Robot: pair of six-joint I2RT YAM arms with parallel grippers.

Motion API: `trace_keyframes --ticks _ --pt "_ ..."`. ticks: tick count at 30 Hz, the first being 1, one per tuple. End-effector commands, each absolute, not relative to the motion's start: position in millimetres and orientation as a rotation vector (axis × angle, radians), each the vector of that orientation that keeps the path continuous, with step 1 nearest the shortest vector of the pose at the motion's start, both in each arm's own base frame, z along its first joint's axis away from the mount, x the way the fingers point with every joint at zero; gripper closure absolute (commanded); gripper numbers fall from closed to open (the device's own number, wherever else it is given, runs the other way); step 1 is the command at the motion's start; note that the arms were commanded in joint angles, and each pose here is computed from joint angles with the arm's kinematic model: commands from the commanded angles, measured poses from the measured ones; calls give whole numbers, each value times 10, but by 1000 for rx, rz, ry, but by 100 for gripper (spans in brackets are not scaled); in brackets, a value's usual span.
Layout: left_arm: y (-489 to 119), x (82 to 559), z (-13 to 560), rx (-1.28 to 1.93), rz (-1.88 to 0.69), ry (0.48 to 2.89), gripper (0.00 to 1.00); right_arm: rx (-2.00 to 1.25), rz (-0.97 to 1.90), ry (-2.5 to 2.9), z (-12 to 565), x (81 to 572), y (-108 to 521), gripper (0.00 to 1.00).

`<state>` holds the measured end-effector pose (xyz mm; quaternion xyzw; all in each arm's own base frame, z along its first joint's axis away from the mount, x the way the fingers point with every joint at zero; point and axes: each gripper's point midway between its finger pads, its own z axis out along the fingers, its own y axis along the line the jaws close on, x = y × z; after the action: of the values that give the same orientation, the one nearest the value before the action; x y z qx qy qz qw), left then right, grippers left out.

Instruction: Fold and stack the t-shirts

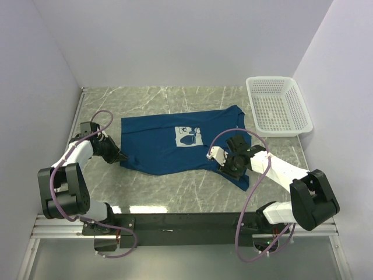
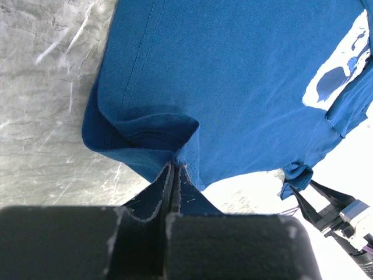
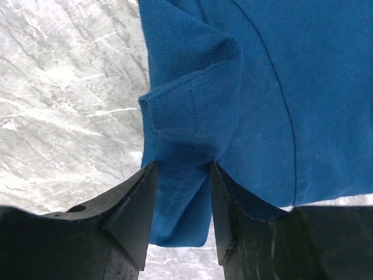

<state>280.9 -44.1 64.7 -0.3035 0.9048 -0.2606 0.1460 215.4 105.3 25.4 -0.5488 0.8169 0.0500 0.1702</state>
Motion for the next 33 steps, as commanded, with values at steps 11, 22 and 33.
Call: trace_keyframes --ticks 11,22,33 --pt "-452 2882 737 -825 -783 2580 99 -1514 102 2326 267 2218 1041 48" --pt "-461 2893 747 -821 -790 2579 99 -1536 161 2329 292 2137 1076 86" --pt "-458 2917 840 -817 -794 2561 99 -1488 95 2197 875 2420 1120 100"
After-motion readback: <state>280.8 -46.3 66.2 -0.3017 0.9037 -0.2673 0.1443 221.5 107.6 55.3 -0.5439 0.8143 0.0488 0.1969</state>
